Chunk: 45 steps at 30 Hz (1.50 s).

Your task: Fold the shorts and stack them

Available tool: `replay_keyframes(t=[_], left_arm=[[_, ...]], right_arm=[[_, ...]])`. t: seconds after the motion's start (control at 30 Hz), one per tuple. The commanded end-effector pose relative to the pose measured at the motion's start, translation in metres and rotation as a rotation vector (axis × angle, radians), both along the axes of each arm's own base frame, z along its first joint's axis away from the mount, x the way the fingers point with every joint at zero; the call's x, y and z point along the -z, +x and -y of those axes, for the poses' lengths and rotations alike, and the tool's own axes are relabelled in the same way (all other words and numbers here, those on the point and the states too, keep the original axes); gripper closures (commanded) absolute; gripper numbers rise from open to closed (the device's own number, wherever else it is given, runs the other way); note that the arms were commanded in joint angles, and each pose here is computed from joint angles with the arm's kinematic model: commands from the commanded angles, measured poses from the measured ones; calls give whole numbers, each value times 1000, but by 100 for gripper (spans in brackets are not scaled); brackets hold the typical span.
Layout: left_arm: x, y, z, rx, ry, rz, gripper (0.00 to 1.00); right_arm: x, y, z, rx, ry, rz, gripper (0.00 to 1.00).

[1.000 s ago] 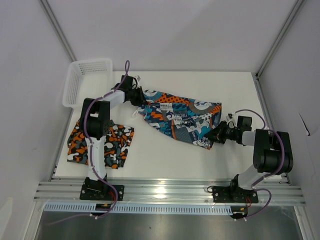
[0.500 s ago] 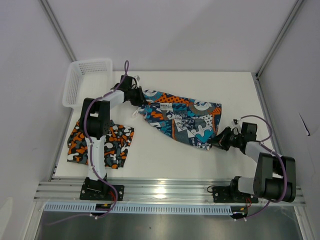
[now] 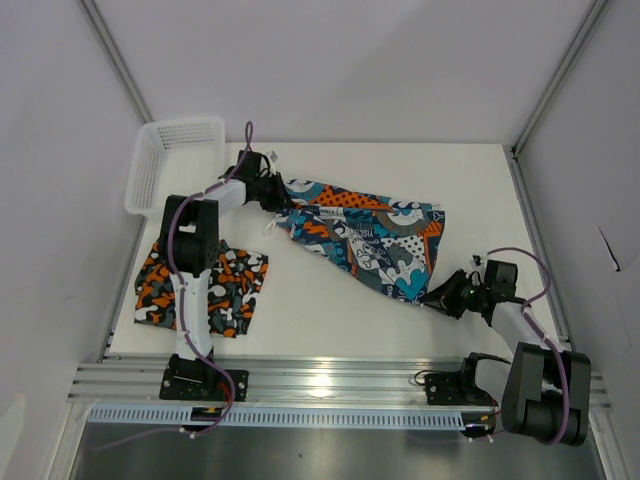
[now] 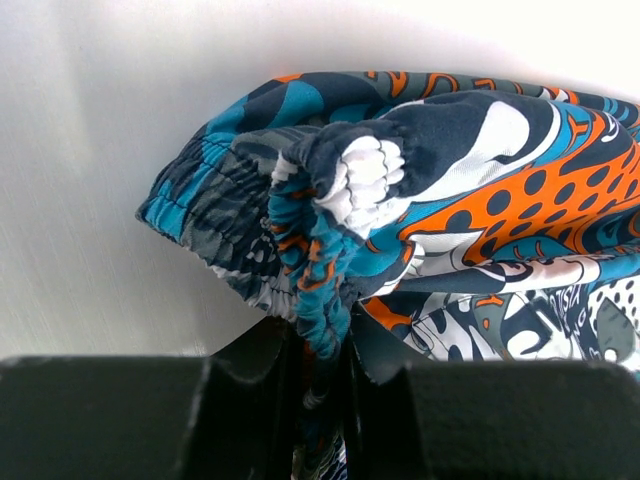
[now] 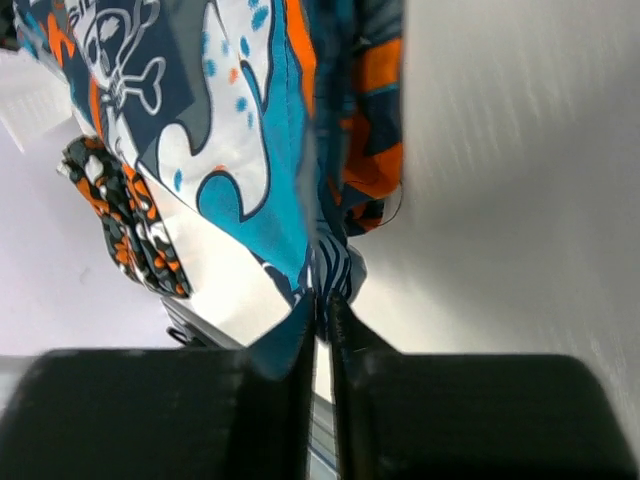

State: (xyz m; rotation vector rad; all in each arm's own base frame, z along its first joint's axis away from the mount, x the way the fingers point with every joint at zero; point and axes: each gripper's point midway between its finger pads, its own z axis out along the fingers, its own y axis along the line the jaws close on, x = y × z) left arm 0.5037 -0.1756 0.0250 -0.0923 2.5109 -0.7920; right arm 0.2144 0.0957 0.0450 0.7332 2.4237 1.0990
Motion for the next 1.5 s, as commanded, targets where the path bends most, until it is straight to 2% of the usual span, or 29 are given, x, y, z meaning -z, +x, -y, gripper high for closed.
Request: replay_keyframes(t=[0.0,0.03,0.17,0.3,0.33,0.6,0.73,0.8,0.97,1.2,1.33,1.47], left_arm=[[1,11,-9,-30,-1,6,79],[1,11,-9,-28,-1,8,79],[0,11,-8,-24,-6,10,79],[1,10,-8,-22,-9,9,79],[0,11,-7,-21,-11,13,79],[0,8,-3,7,-31,-3,72],[0,3,-1,31,-38,-31,67],[-2,0,-3,24,-42,-40,59],[-10,-4,-7,20,-91,-45,51],[-34,-12,-8,28,-108,-14,31],[-42,-14,-10,30,-127,8,27],[-56,-18,-4,67,-223,31,27]], right_arm=[[8,-3,0,4,-12,-47,77],[8,-2,1,2,-14,-47,65],[1,16,15,12,-83,-34,55],[-25,59,37,50,-180,43,41],[-28,68,43,64,-207,55,40],[-68,153,69,85,-271,253,43],[-64,191,79,89,-262,276,44],[-64,205,84,105,-266,293,45],[-55,237,88,115,-245,313,48],[-48,251,78,72,-173,360,50],[-43,252,74,57,-147,354,52],[-42,250,69,45,-109,368,54]])
